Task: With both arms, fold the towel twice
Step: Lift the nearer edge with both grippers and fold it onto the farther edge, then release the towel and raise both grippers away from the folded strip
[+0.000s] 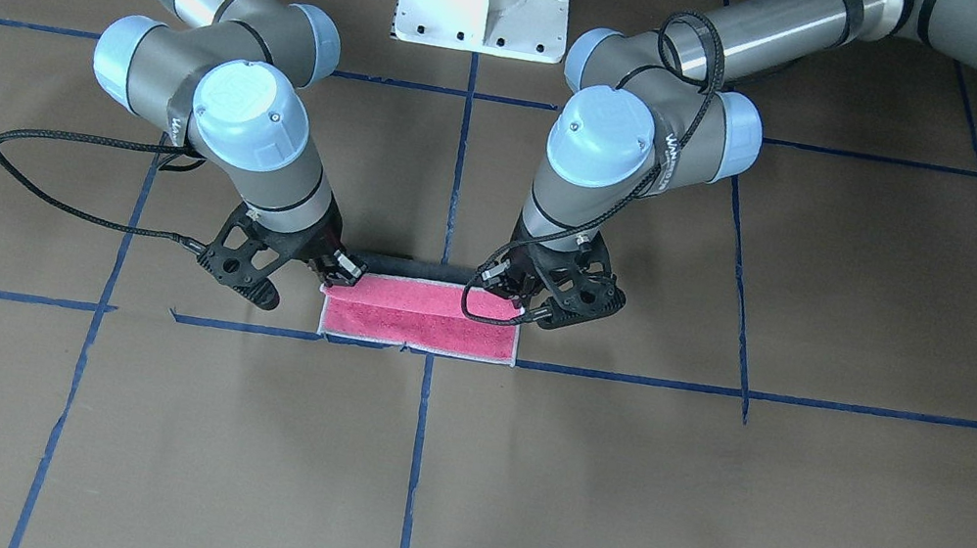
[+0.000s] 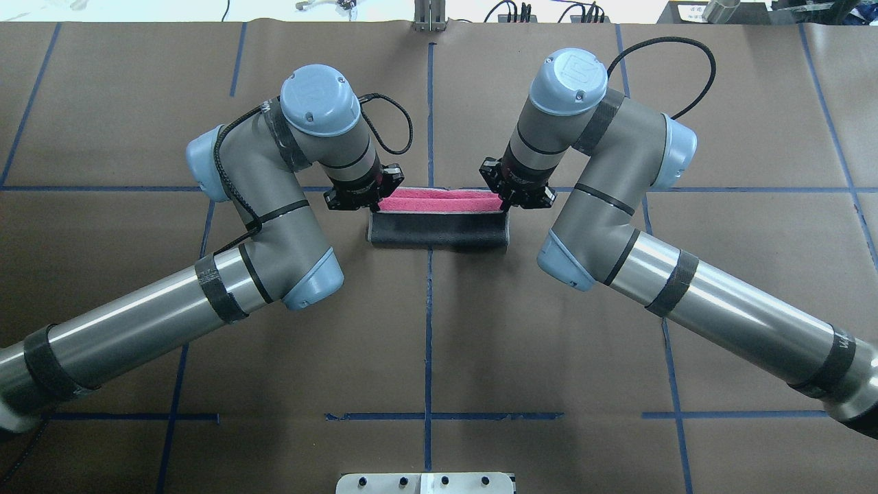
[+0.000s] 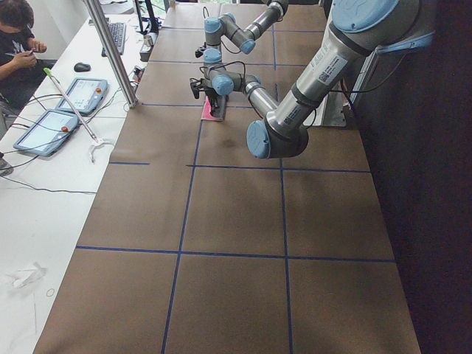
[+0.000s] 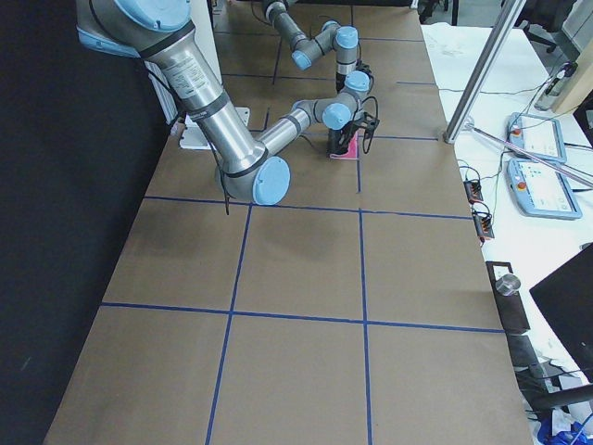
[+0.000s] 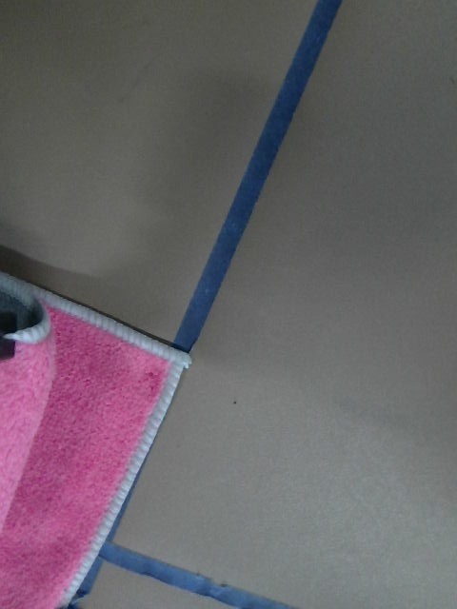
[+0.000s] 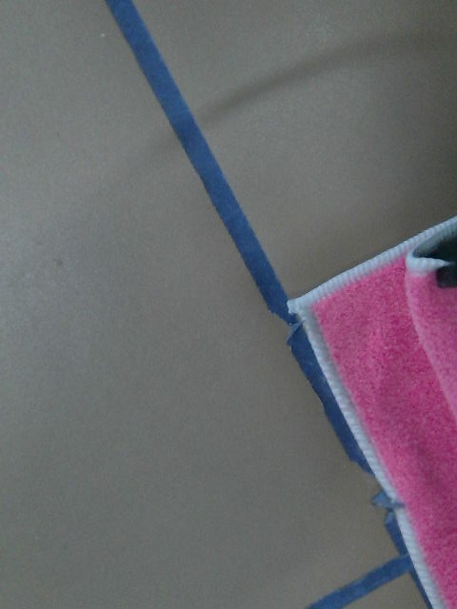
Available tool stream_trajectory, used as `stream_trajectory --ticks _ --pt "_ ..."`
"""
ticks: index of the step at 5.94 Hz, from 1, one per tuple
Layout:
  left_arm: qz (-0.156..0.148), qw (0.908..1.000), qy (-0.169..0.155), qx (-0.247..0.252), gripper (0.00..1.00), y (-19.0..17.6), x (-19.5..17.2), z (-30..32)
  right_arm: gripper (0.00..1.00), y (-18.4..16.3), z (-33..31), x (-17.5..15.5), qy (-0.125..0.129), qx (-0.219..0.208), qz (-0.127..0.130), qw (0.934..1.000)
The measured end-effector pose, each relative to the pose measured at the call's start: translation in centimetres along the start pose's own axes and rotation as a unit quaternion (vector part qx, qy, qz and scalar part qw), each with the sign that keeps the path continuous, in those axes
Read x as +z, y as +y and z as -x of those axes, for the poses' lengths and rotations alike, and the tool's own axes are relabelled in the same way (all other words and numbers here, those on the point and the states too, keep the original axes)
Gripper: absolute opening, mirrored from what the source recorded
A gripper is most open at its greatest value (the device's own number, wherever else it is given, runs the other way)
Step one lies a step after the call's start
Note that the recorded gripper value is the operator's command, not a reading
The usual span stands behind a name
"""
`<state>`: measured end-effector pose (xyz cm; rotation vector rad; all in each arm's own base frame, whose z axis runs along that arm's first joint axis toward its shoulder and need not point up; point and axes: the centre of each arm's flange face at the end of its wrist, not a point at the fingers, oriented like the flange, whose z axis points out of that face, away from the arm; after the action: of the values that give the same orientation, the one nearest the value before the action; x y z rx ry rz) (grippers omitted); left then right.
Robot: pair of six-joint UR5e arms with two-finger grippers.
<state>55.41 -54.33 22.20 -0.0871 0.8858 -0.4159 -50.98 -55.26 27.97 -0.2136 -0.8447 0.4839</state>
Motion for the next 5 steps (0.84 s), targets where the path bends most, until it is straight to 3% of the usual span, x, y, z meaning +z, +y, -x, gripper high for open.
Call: stream_trajectory --ticks 1,2,3,5 --pt "0.0 1.0 0.004 -0.002 0.03 -0.05 0.05 -0.34 0.02 -0.23 -0.04 0.05 0.001 0.001 0.0 1.0" --pt "0.0 1.0 0.006 -0.003 0.63 -0.08 0.06 -0.52 0.99 -0.32 -0.04 0.13 0.002 0.001 0.0 1.0" --pt "0.0 1.0 0.006 -0.002 1.0 -0.12 0.16 -0.53 1.0 -0.4 -0.05 0.27 0.003 -0.001 -0.001 1.0" --pt "-0.001 0.9999 0.014 0.008 1.0 -0.17 0.05 -0.6 1.0 -1.0 -0.41 0.28 -0.001 -0.023 -0.005 0.9997"
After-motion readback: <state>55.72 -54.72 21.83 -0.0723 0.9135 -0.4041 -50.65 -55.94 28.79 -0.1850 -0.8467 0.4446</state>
